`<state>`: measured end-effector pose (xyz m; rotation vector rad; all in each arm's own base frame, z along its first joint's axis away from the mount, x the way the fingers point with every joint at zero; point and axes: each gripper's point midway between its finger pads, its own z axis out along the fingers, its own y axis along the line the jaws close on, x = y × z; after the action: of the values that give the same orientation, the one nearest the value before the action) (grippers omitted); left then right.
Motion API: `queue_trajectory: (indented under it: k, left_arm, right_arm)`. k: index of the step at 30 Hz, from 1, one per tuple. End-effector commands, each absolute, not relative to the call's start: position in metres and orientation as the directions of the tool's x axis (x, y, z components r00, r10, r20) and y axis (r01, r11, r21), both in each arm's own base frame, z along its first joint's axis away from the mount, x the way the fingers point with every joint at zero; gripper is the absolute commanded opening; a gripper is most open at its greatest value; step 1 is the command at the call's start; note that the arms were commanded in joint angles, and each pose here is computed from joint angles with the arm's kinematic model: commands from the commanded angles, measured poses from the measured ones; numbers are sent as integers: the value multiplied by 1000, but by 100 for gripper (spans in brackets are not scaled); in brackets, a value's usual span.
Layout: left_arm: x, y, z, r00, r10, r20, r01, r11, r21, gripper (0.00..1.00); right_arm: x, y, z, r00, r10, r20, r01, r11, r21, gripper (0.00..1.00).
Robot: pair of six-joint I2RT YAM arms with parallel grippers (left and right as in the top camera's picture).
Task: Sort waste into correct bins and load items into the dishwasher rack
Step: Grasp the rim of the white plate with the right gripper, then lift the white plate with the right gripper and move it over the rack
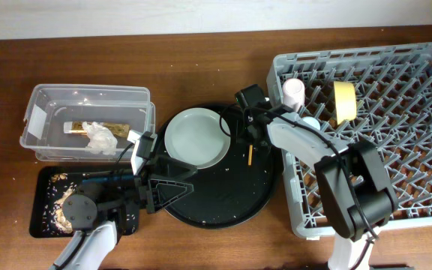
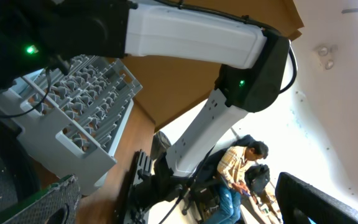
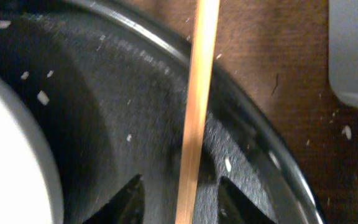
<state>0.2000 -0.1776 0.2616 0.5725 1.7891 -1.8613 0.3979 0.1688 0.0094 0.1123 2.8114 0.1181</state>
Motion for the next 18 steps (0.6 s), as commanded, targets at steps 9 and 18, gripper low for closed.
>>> queue_trajectory:
  k: [9,18]
  left_arm:
    - [199,-176,265,-763,-62,-643,645,-15,-764,99]
    - [199,-176,265,-763,-62,-643,645,-15,-764,99]
  right_arm:
    - [398,171,92,-923,74,-377,26,991,129,4]
    - [278,97,161,-958,-240,-159,-220,966,-132,4]
